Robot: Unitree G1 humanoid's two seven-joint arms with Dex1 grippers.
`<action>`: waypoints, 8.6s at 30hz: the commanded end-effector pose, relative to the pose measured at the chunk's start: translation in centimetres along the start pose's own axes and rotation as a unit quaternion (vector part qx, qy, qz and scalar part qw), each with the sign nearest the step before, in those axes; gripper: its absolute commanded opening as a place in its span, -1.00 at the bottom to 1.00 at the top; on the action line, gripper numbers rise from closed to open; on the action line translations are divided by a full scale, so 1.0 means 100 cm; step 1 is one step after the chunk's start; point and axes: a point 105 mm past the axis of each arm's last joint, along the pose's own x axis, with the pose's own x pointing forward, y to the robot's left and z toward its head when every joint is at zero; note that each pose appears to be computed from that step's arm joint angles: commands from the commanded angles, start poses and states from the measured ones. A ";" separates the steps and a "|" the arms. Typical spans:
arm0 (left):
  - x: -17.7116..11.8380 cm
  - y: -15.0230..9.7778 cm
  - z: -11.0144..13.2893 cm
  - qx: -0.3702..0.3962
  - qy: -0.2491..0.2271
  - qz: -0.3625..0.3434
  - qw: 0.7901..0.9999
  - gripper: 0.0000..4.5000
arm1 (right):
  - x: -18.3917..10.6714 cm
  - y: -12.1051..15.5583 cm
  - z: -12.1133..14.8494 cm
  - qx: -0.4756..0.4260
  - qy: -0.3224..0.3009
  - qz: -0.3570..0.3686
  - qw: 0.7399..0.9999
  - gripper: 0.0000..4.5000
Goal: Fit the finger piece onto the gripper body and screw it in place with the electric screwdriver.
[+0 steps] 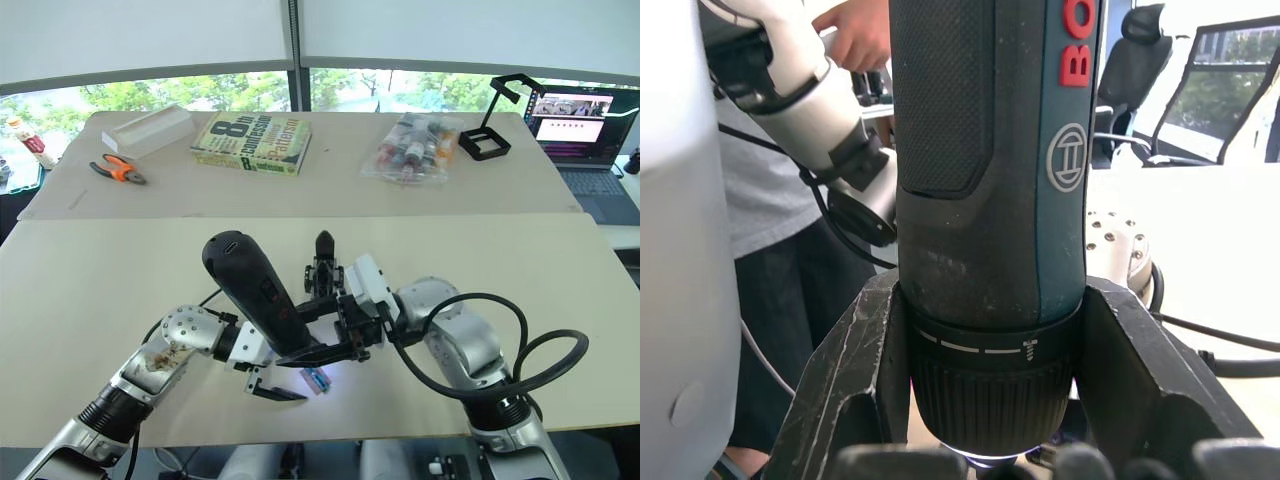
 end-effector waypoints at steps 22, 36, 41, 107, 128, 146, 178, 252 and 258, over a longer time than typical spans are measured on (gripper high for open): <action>0.000 -0.007 0.005 0.018 0.000 -0.007 1.000 1.00 | 0.003 0.008 0.011 -0.033 -0.015 0.009 0.999 -0.16; 0.004 -0.002 0.007 0.022 -0.002 -0.005 1.000 1.00 | 0.003 0.003 0.013 -0.038 -0.015 0.000 0.999 -0.16; 0.004 -0.004 0.006 0.019 -0.002 -0.004 1.000 1.00 | 0.002 0.003 0.011 -0.039 -0.011 0.000 0.999 -0.16; 0.002 0.005 0.007 0.018 -0.003 0.005 1.000 1.00 | 0.002 0.005 0.005 -0.032 -0.007 0.001 0.999 -0.16; 0.002 0.004 0.008 0.020 -0.003 0.006 1.000 1.00 | 0.002 0.003 0.001 -0.030 -0.005 -0.006 1.000 -0.16; -0.004 0.016 0.017 0.005 -0.022 0.053 0.998 1.00 | -0.002 0.011 0.049 -0.052 -0.029 0.004 0.998 -0.16; 0.005 0.090 -0.005 -0.133 -0.039 0.368 0.920 1.00 | 0.000 -0.037 0.106 -0.069 -0.033 -0.036 0.996 -0.16; 0.036 0.082 0.007 -0.078 -0.073 0.230 0.967 0.01 | -0.014 -0.034 0.100 -0.107 0.012 -0.074 0.991 -0.16; 0.037 0.081 0.008 -0.077 -0.074 0.224 0.969 0.01 | -0.019 -0.039 0.097 -0.107 0.014 -0.090 0.990 -0.16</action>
